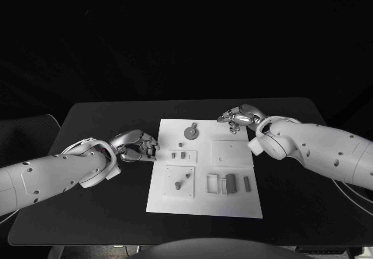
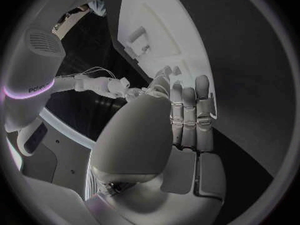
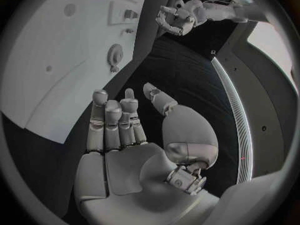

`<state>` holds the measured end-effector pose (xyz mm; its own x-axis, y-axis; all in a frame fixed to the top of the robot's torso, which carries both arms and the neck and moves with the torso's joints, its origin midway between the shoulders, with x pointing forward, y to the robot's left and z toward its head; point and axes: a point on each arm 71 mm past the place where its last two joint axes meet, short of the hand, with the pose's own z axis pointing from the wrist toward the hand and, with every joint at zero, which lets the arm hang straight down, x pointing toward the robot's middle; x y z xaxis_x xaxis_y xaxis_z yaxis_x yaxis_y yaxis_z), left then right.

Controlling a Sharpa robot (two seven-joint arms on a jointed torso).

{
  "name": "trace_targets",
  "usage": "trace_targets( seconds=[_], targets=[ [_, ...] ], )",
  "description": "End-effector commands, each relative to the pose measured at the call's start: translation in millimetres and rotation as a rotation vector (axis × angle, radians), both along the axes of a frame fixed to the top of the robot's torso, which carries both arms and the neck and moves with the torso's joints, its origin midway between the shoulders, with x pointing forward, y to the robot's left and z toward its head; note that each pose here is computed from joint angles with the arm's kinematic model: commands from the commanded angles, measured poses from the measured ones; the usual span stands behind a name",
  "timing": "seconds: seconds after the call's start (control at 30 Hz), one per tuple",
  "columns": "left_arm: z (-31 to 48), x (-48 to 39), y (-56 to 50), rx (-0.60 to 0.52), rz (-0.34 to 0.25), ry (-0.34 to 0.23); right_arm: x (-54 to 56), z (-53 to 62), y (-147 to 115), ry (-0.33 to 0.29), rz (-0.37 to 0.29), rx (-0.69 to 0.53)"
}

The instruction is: Assemble the parts on the task board

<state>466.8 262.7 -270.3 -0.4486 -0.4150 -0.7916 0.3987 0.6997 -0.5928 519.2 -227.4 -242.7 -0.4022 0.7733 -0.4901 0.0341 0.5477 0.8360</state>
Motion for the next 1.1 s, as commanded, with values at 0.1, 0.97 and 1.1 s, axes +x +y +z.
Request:
trace_targets(
  seconds=[0.1,0.97,1.1],
  targets=[
    [2.8,22.8,17.5,-0.112,0.115,0.118,-12.4,-1.6,-7,-0.082,0.051,-0.033],
    [48.3,43.6,6.1,-0.31,0.262,0.143,-100.8,-28.7,-62,0.352,0.14,-0.43],
    [47.2,42.4,8.5,-0.326,0.296,0.161,-100.7,-18.7,-56,0.36,0.133,-0.504]
  ],
)
